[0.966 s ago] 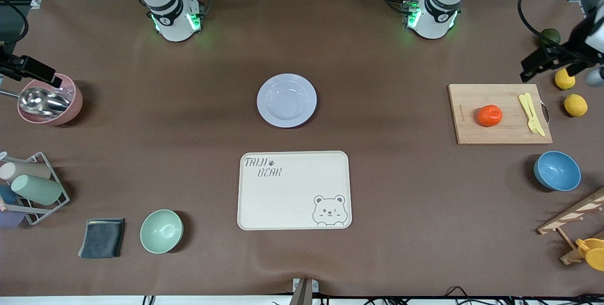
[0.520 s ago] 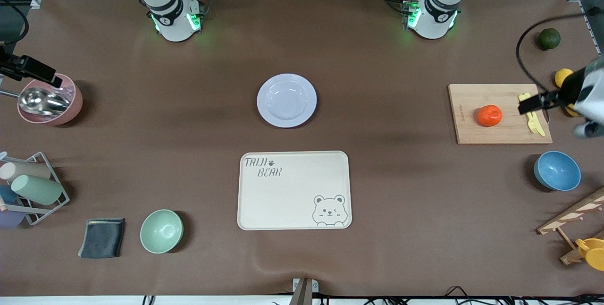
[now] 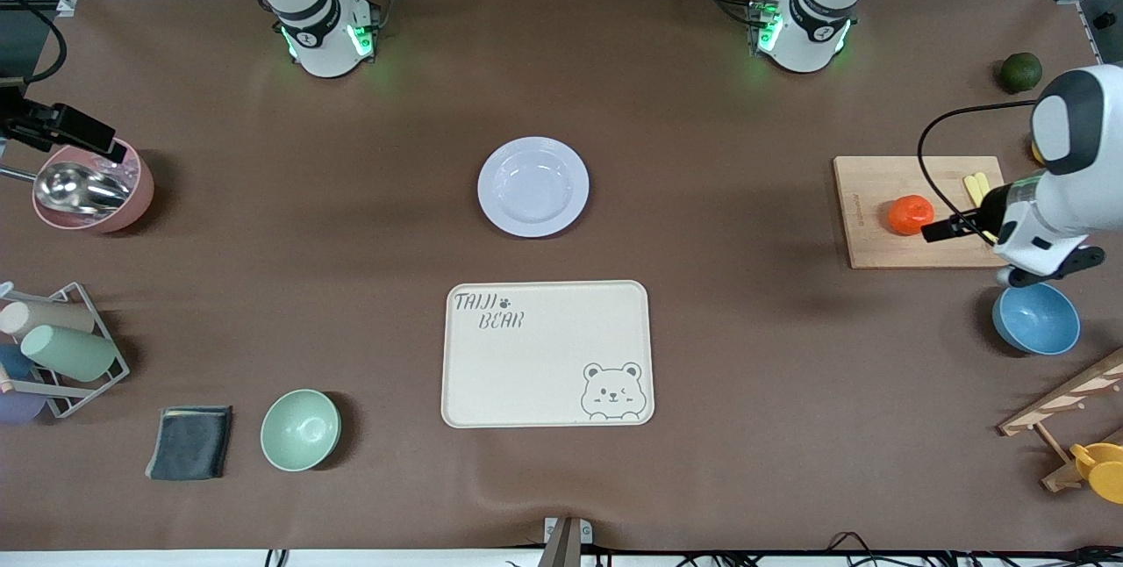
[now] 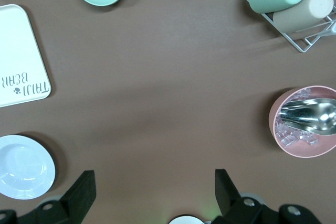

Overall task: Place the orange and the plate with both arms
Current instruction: 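Reach the left gripper down to the orange on the cutting board, then close the left gripper around the orange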

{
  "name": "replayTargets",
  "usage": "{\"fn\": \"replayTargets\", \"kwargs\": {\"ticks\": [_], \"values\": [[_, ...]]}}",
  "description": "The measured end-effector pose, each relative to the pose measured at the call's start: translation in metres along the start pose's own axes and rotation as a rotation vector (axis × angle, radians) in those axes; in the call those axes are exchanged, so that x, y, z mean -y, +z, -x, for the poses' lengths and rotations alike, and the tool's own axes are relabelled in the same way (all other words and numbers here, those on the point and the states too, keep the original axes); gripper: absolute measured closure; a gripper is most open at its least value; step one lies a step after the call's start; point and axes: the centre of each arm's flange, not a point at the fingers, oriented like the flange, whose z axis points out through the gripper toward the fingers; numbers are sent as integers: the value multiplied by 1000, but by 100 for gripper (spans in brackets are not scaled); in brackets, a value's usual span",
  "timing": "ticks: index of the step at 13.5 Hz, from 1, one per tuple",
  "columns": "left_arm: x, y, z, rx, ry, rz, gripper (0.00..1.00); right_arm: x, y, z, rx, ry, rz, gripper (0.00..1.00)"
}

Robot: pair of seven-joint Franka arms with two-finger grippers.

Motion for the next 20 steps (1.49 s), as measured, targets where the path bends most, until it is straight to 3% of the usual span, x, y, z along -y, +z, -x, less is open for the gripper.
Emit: {"fn": "replayTargets", "kwargs": {"ticks": [7,15,20], "values": [[65,103,13,16,18,39,0,10,1,1,3,-19,2,0],[54,143,9,69,28,37,0,10,2,1,4,-19,2,0],[54,158,3,68,25,36,0,10,2,1,4,-19,2,0]]}}
